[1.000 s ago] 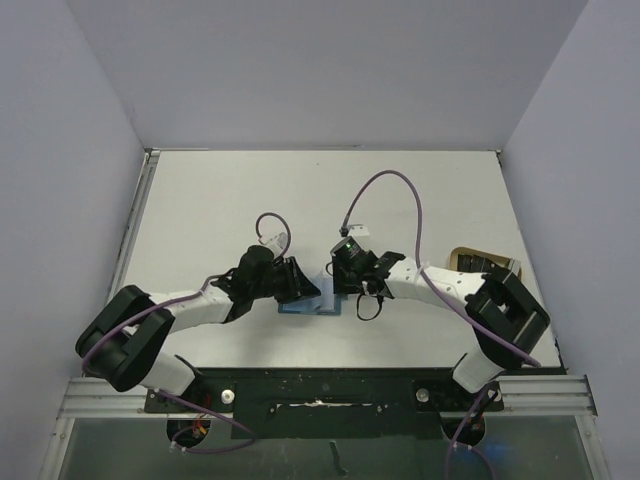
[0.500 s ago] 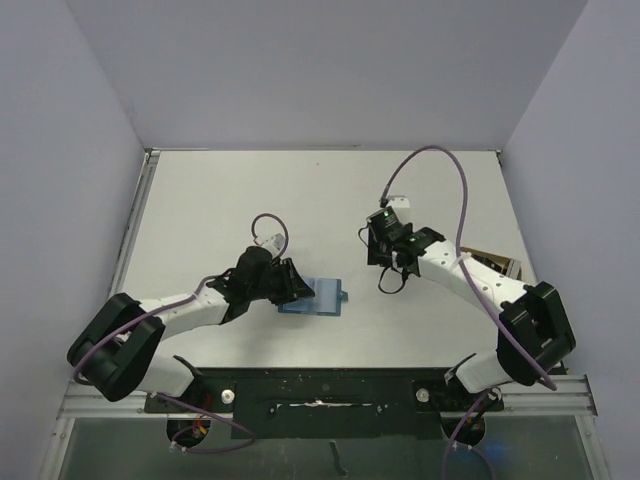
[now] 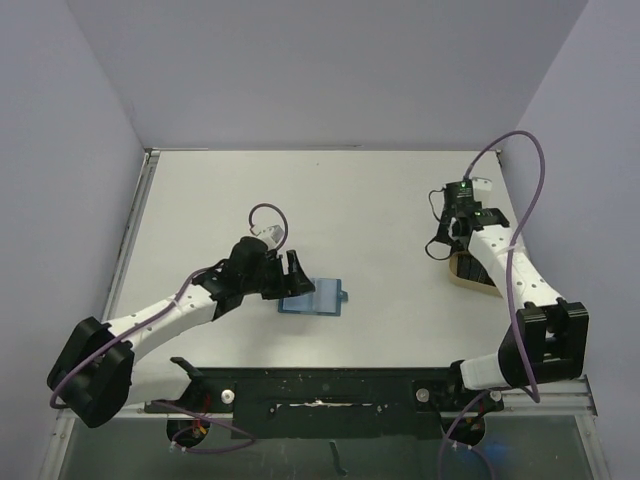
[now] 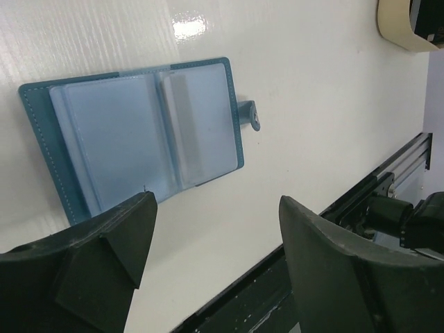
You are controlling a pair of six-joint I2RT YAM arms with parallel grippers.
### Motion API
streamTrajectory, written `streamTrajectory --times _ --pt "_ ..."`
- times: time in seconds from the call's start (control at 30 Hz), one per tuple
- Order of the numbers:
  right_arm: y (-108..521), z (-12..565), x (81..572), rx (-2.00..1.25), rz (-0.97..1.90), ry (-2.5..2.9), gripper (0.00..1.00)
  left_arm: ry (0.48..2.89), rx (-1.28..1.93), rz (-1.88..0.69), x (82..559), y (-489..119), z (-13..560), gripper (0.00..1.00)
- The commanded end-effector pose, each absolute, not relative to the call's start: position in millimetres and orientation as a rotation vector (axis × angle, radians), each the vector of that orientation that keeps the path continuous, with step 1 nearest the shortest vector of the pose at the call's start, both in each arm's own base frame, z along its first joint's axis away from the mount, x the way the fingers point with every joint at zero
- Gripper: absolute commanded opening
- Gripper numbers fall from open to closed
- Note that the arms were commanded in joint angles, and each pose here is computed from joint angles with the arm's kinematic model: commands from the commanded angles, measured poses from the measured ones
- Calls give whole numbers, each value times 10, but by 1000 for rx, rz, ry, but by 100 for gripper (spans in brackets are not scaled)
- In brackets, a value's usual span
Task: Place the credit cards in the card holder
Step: Adjust the credit card in the storage box.
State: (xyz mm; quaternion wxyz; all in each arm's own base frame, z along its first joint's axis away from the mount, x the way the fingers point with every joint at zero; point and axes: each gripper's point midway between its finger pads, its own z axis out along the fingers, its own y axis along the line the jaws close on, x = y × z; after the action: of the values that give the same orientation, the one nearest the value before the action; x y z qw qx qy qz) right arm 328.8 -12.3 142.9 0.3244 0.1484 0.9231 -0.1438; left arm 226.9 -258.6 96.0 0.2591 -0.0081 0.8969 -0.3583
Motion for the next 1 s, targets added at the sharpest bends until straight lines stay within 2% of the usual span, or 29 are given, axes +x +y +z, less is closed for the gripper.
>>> streamTrajectory --times 0.0,0.33,0.7,0.97 --pt "-458 1449 3282 441 -465 2434 53 2397 82 -939 2260 -2553 1299 71" --pt "-893 1164 3272 534 -564 2495 47 2360 209 -943 2084 -2426 1634 71" --pt "-861 869 3320 539 -555 2563 47 2339 263 -912 2023 -2310 1693 71" --pt "-884 600 3313 540 -580 2612 51 2329 266 -891 2045 -2271 1720 71"
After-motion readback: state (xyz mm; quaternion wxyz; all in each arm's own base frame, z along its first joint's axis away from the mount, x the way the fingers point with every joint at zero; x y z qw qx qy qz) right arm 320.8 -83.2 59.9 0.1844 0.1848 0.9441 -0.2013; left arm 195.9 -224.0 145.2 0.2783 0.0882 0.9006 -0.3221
